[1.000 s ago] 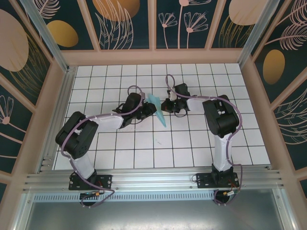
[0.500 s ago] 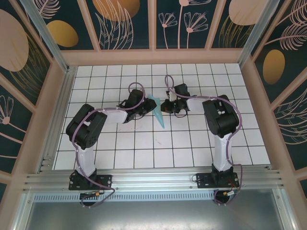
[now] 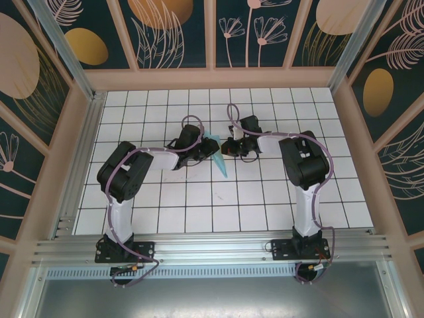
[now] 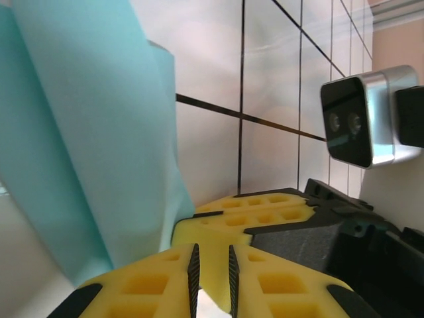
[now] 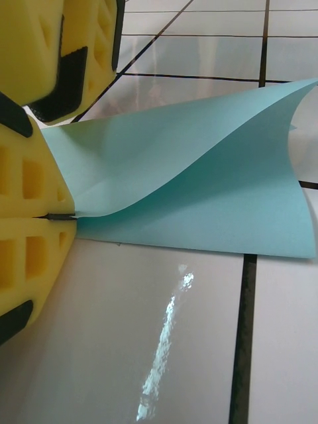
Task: Fold a paper plane with a square sheet of paper (pick it up from the middle)
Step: Fold the wing for the fifth time at the center of the table.
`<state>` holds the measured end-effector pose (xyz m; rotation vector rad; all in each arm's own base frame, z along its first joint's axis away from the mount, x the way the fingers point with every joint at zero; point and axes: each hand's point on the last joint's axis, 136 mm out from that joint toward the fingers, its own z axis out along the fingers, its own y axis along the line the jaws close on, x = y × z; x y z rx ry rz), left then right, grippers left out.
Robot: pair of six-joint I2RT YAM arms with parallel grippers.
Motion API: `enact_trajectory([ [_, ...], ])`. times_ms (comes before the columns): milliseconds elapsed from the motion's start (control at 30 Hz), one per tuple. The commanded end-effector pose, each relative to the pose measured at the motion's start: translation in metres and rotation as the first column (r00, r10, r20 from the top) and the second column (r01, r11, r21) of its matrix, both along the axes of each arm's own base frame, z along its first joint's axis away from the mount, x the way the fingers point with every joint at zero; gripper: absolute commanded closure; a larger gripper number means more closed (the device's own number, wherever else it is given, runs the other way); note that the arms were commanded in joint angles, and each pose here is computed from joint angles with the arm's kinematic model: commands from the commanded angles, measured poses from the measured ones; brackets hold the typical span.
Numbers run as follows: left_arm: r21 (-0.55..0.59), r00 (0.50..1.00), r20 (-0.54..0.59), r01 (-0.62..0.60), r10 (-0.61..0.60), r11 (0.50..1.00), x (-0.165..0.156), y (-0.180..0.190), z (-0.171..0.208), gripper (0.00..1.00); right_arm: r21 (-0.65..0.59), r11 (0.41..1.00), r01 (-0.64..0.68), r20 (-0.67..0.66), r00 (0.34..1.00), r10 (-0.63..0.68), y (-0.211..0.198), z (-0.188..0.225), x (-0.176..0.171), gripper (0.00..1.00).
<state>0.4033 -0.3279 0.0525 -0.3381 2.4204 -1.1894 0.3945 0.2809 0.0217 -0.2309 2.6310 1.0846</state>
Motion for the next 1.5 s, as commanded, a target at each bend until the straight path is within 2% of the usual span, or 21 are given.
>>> enact_trajectory([
  [0,-0.026,1.000,0.029,0.008,-0.008,1.000,0.009,-0.008,0.006,0.78,-0.028,0.999,-0.033,-0.030,0.999,0.032,0.003,-0.014,-0.007,0.97],
  [167,0.076,0.998,-0.006,-0.056,0.057,0.996,0.017,0.006,-0.012,0.78,-0.034,0.999,-0.033,-0.035,0.999,0.031,0.003,-0.016,-0.007,0.96],
  [333,0.128,0.995,-0.036,-0.093,0.098,0.987,0.016,0.016,-0.024,0.80,-0.039,0.999,-0.031,-0.037,0.999,0.030,0.002,-0.017,-0.007,0.96],
  [633,0.131,0.993,-0.057,-0.098,0.106,0.987,0.012,0.018,-0.027,0.81,-0.046,0.998,-0.038,-0.035,0.999,0.036,0.004,-0.018,-0.007,0.96],
  [1000,0.146,0.987,-0.091,-0.116,0.130,0.982,0.006,0.024,-0.035,0.81,-0.047,0.998,-0.039,-0.042,0.998,0.037,0.007,-0.017,-0.006,0.90],
  [1333,0.171,0.977,-0.135,-0.139,0.163,0.975,-0.001,0.031,-0.051,0.82,0.057,0.998,0.026,-0.023,0.999,-0.025,0.007,0.025,0.006,0.79],
  [1467,0.175,0.974,-0.138,-0.156,0.181,0.972,0.001,0.033,-0.051,0.83,0.083,0.995,0.061,-0.004,0.998,-0.061,-0.005,0.039,-0.002,0.77],
])
